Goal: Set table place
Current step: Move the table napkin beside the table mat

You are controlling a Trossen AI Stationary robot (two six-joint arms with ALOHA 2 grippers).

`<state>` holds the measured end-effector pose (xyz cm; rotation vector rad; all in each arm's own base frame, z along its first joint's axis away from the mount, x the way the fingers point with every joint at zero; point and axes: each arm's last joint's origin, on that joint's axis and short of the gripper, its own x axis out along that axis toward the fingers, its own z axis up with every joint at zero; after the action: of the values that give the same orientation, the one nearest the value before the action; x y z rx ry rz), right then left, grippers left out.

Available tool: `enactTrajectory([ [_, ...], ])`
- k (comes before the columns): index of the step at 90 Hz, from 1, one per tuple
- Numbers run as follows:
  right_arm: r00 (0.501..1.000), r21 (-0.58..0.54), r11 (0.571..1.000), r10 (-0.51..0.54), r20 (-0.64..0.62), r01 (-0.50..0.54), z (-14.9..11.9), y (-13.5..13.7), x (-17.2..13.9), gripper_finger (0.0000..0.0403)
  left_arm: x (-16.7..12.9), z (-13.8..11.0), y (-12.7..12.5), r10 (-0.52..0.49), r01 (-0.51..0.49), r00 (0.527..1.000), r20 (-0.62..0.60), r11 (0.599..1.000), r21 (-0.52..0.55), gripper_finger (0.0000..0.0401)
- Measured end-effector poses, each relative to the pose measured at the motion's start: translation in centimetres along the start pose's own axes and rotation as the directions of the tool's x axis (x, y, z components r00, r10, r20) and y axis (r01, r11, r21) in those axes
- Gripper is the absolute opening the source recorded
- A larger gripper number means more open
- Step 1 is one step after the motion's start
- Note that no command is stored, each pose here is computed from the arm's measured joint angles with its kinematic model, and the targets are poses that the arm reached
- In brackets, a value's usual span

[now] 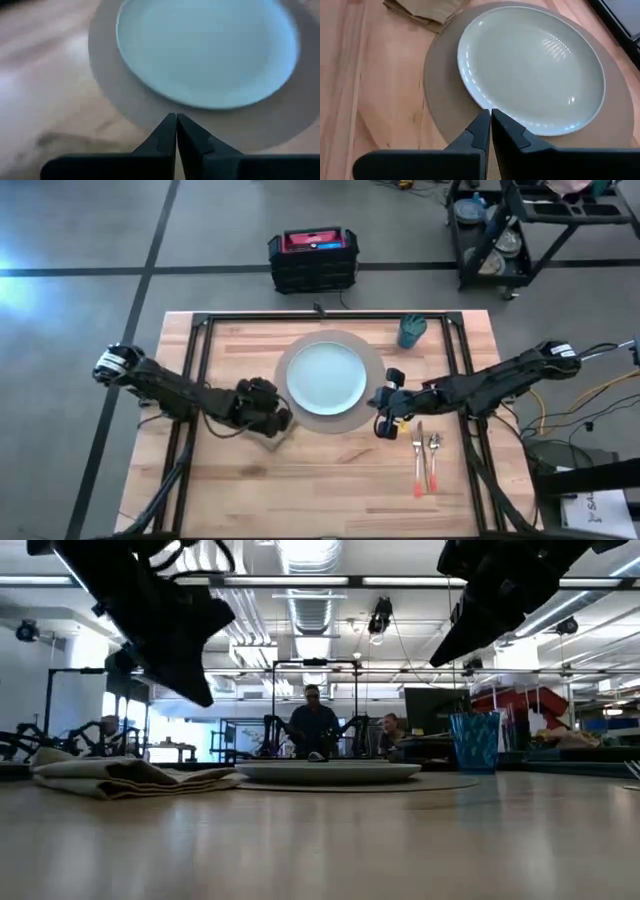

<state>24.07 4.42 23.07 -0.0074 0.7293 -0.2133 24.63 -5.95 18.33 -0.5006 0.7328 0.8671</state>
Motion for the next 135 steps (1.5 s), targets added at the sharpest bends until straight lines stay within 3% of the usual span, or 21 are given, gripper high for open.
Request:
enactTrajectory([
  [16,1.0,-0.003,1.0,0.001,-0.009,-0.001,-0.1,0.1,0.0,0.0002,2.7,-3.5,-1.8,-0.018,0.015,0.977,-0.211,1.0,-0.018,0.0],
  [30,1.0,-0.001,1.0,0.002,-0.005,-0.002,-0.1,0.1,0.0,0.0002,3.0,-5.0,-4.0,-0.04,0.043,0.956,-0.292,0.999,0.005,0.0],
  [50,1.0,0.005,1.0,0.001,-0.008,-0.001,-0.1,0.1,0.0,0.0002,-0.8,-6.5,-6.0,-0.045,0.164,0.848,-0.529,0.97,0.18,0.0],
  [58,1.0,0.008,1.0,0.001,-0.008,-0.001,-0.1,0.1,0.0,0.0002,-2.8,-6.6,-6.1,-0.01,0.173,0.834,-0.552,0.954,0.244,0.0],
  [64,1.0,0.008,1.0,0.001,-0.008,-0.001,-0.1,0.1,0.0,0.0002,-4.4,-6.2,-5.9,0.047,0.115,0.841,-0.539,0.958,0.263,0.0],
  [70,1.0,0.009,1.0,0.001,-0.008,-0.001,-0.1,0.1,0.0,0.0002,-5.8,-5.9,-4.9,0.175,-0.033,0.857,-0.484,0.957,0.288,0.0],
  [79,1.0,0.009,1.0,0.001,-0.006,-0.001,-0.1,0.1,0.0,0.0002,-8.0,-5.0,-3.1,0.356,-0.278,0.854,-0.379,0.928,0.246,0.0],
  [87,1.0,0.011,1.0,0.002,-0.003,-0.002,0.0,0.1,0.1,0.0002,-8.7,-4.6,-1.9,0.444,-0.397,0.827,-0.344,0.895,0.202,0.0],
  [108,1.0,0.004,1.0,0.001,-0.009,-0.001,-0.1,0.3,0.5,0.0002,-5.8,-5.4,0.0,0.337,-0.341,0.86,-0.383,0.938,0.059,0.0],
  [125,1.0,0.003,1.0,0.0,-0.01,0.0,-0.1,0.4,0.9,0.0002,-3.0,-6.3,2.8,0.345,-0.37,0.849,-0.399,0.929,0.017,0.0],
  [135,1.0,-0.003,1.0,-0.002,-0.019,0.001,-0.2,0.4,1.0,0.0002,-0.9,-6.5,4.1,0.291,-0.326,0.861,-0.418,0.945,-0.015,0.0],
])
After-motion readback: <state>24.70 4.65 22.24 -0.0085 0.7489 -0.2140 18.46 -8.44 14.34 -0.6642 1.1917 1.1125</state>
